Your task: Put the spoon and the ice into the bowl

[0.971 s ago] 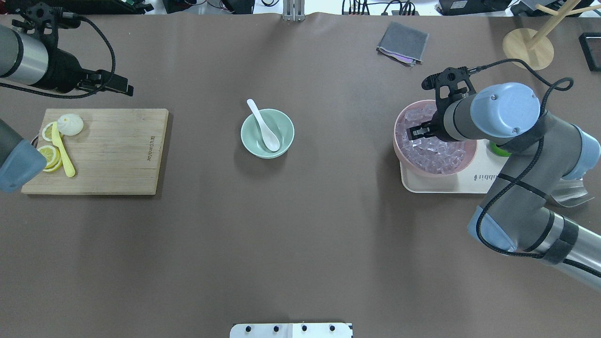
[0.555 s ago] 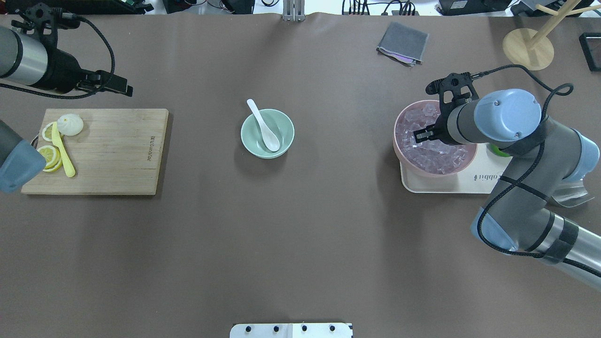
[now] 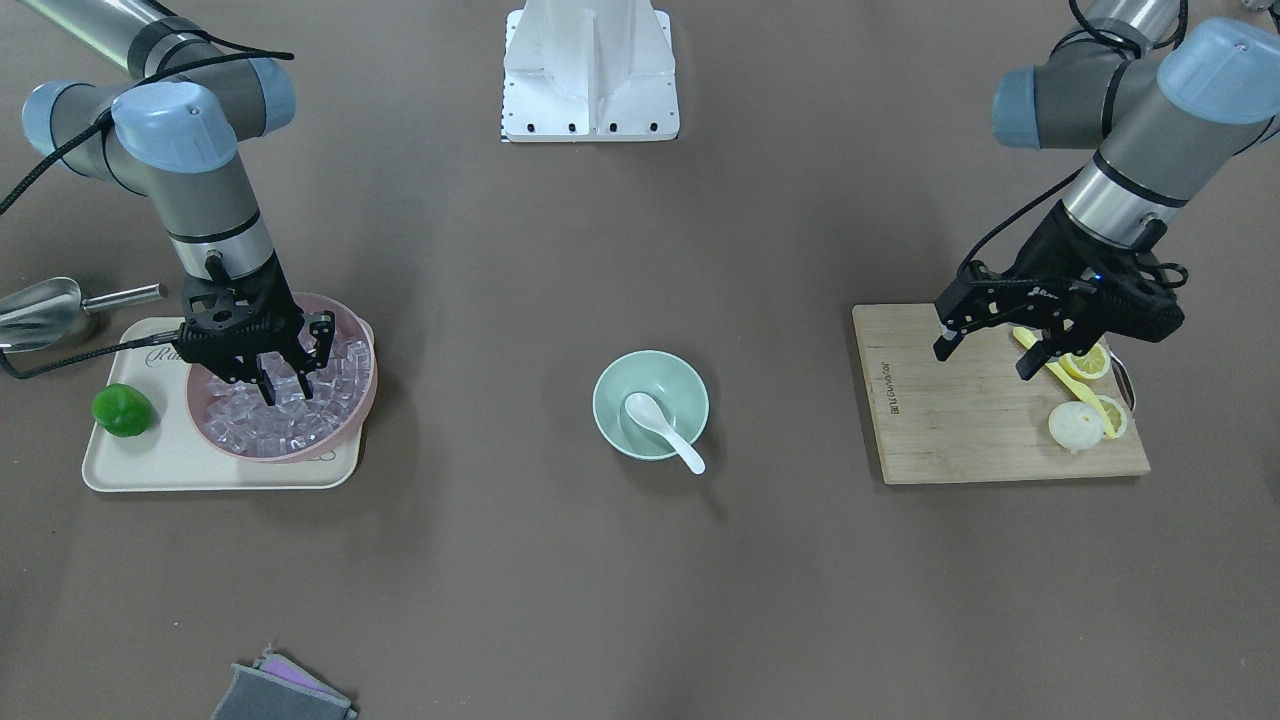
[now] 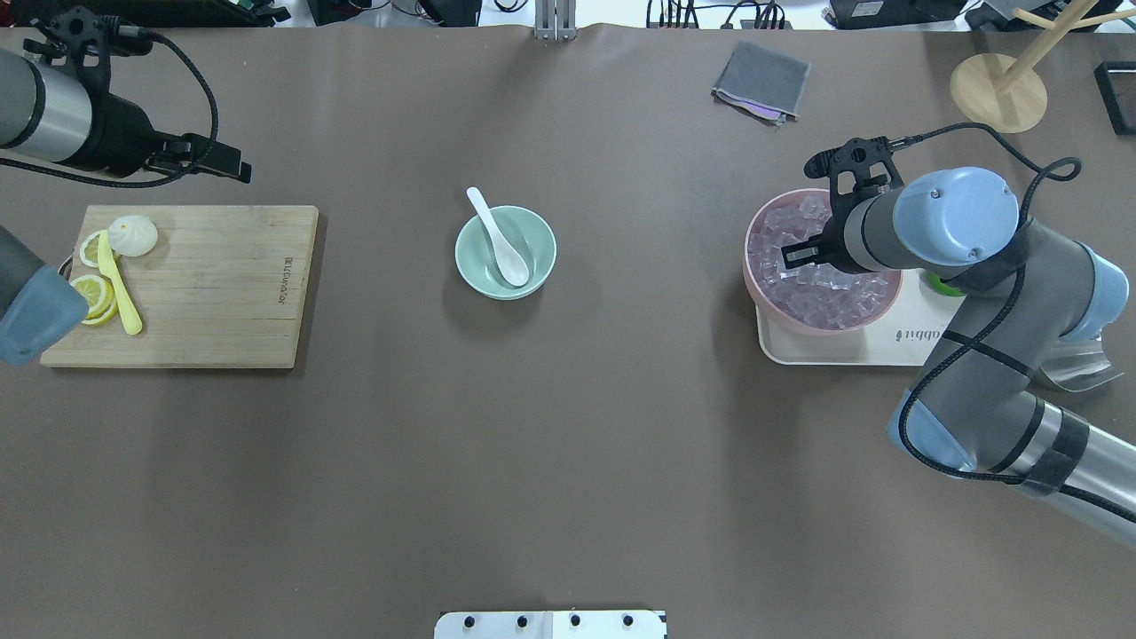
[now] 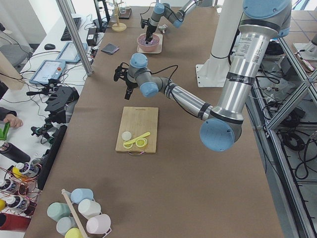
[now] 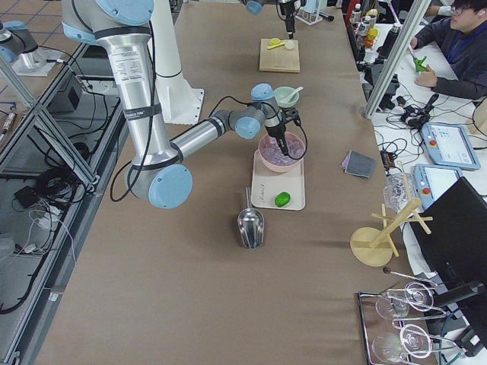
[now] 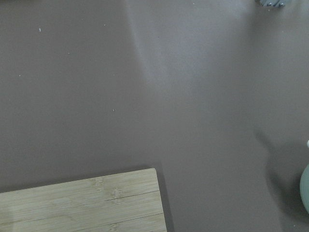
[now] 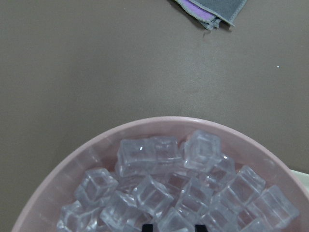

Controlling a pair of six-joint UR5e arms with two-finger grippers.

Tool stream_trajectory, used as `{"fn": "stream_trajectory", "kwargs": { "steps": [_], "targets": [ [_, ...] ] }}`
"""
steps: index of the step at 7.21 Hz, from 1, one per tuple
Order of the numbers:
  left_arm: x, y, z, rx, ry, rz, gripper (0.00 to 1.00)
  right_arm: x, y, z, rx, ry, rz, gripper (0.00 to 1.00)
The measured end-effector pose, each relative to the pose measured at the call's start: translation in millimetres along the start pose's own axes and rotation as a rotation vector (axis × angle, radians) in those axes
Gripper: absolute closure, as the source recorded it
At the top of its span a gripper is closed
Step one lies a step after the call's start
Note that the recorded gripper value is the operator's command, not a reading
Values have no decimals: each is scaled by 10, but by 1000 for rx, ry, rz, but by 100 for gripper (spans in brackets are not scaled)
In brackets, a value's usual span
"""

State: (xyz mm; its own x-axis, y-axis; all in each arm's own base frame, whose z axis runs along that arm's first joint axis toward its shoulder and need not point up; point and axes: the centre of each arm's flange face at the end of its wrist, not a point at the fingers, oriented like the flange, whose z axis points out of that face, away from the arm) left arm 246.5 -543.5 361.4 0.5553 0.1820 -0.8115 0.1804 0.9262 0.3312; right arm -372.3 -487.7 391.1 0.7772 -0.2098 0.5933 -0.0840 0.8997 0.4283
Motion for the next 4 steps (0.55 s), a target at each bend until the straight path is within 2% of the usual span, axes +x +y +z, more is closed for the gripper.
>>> {"fn": "stream_trajectory", "kwargs": {
  "steps": [2, 4],
  "targets": [
    [-1, 1, 3, 0, -1, 0, 1, -42, -31, -45, 9, -9, 33, 100],
    [-28, -13, 20, -7, -7, 2, 1, -252, -201, -183, 33, -42, 124, 100]
  ]
}}
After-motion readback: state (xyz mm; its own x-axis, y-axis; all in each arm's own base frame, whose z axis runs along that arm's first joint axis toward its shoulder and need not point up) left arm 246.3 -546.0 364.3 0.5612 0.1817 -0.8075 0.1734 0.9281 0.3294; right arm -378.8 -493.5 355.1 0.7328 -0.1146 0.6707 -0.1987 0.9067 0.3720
